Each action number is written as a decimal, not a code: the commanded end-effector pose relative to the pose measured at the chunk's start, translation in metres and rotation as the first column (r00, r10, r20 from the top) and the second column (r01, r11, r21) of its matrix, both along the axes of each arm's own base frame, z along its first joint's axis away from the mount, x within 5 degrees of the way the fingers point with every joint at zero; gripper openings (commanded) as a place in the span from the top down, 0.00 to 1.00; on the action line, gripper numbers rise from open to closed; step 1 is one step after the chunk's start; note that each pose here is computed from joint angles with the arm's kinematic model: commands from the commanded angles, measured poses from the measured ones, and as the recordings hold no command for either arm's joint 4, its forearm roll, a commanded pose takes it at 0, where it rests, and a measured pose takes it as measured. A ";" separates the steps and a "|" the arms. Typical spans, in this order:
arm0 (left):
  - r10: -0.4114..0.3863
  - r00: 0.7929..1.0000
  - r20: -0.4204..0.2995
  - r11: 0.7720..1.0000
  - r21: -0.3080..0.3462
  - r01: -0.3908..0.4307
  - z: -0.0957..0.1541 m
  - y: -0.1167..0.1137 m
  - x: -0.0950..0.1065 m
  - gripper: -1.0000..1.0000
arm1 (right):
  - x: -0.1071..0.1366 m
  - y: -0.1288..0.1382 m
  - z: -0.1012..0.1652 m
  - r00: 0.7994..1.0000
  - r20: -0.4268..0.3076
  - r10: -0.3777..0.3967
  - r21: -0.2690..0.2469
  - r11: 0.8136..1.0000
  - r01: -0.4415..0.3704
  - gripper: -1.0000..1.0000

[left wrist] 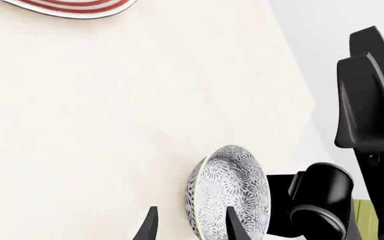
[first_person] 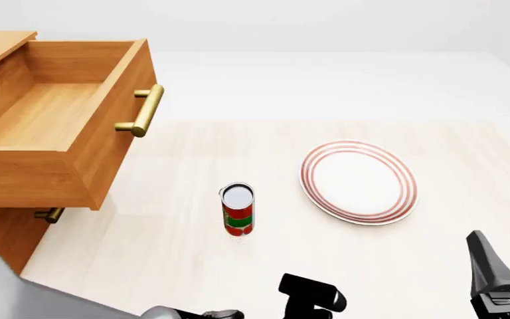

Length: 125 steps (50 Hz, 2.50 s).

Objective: Put the bowl in the top drawer of the cabinet.

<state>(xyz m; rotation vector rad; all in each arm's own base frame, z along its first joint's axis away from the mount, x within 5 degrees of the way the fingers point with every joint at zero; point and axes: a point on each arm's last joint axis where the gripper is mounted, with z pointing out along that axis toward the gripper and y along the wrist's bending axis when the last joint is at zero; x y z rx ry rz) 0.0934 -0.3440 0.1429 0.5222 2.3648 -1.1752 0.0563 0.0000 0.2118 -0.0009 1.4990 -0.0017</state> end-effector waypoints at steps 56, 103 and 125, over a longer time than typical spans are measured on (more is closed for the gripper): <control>-0.024 0.998 -0.064 0.999 0.035 0.026 -0.043 -0.026 -0.017 0.00 | 0.000 0.000 0.000 1.000 0.000 0.000 0.000 1.000 0.000 0.00; -0.006 0.999 -0.048 1.000 0.029 0.007 -0.012 -0.012 -0.009 1.00 | 0.000 0.000 0.000 1.000 0.000 0.000 0.000 1.000 0.000 0.00; 0.065 0.998 0.009 0.998 0.014 -0.065 0.022 0.012 0.024 1.00 | 0.000 0.000 0.000 1.000 0.000 0.000 0.000 1.000 0.000 0.00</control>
